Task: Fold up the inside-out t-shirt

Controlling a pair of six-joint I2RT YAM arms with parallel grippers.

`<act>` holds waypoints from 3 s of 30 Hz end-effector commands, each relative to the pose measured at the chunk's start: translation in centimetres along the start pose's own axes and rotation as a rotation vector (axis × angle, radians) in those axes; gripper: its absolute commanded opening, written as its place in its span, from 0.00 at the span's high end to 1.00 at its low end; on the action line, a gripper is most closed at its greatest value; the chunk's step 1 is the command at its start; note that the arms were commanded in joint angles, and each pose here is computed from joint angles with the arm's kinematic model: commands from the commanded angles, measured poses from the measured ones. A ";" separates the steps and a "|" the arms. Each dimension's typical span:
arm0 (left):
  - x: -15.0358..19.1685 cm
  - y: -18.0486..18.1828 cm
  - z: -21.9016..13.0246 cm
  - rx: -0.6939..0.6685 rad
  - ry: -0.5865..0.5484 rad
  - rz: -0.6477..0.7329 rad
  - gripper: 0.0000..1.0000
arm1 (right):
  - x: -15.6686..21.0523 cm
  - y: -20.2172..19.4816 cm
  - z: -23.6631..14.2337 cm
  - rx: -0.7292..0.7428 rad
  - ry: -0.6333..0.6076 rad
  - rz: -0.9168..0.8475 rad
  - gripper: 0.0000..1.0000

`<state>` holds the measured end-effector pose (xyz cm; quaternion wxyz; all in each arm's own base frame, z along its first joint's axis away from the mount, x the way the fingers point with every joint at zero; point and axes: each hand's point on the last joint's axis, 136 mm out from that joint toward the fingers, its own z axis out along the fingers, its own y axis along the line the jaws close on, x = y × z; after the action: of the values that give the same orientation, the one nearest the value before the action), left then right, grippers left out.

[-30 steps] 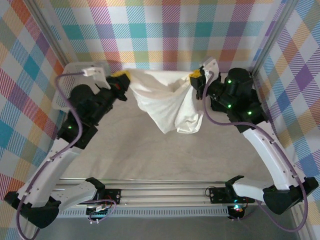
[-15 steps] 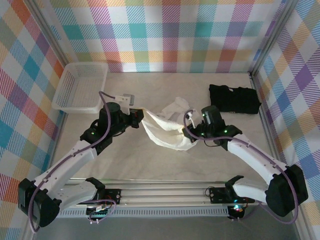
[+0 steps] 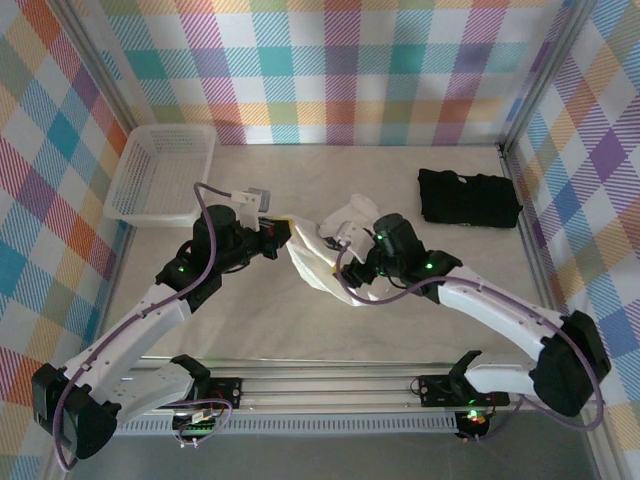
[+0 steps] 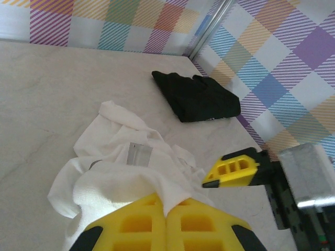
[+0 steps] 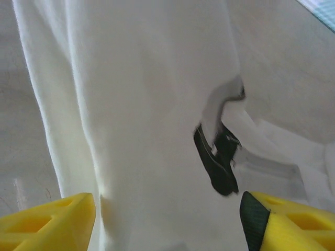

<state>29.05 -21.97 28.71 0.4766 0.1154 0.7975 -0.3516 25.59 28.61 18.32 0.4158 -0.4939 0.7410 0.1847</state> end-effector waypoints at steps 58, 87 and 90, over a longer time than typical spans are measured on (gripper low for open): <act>6.3 -8.0 2.8 0.462 0.138 0.015 1.00 | 0.5 -6.4 -3.0 0.056 -0.035 0.685 0.78; 3.7 -3.5 0.7 0.136 0.038 0.034 1.00 | -2.0 3.2 -2.9 -0.202 -0.102 0.356 1.00; 3.5 2.0 0.7 -0.175 0.017 0.037 1.00 | -3.5 4.2 -5.4 -0.331 -0.196 0.369 1.00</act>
<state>25.62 -25.91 25.55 0.4398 0.1660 0.7880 -0.3976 21.72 28.03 18.65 0.3280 -0.3622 0.8016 0.3443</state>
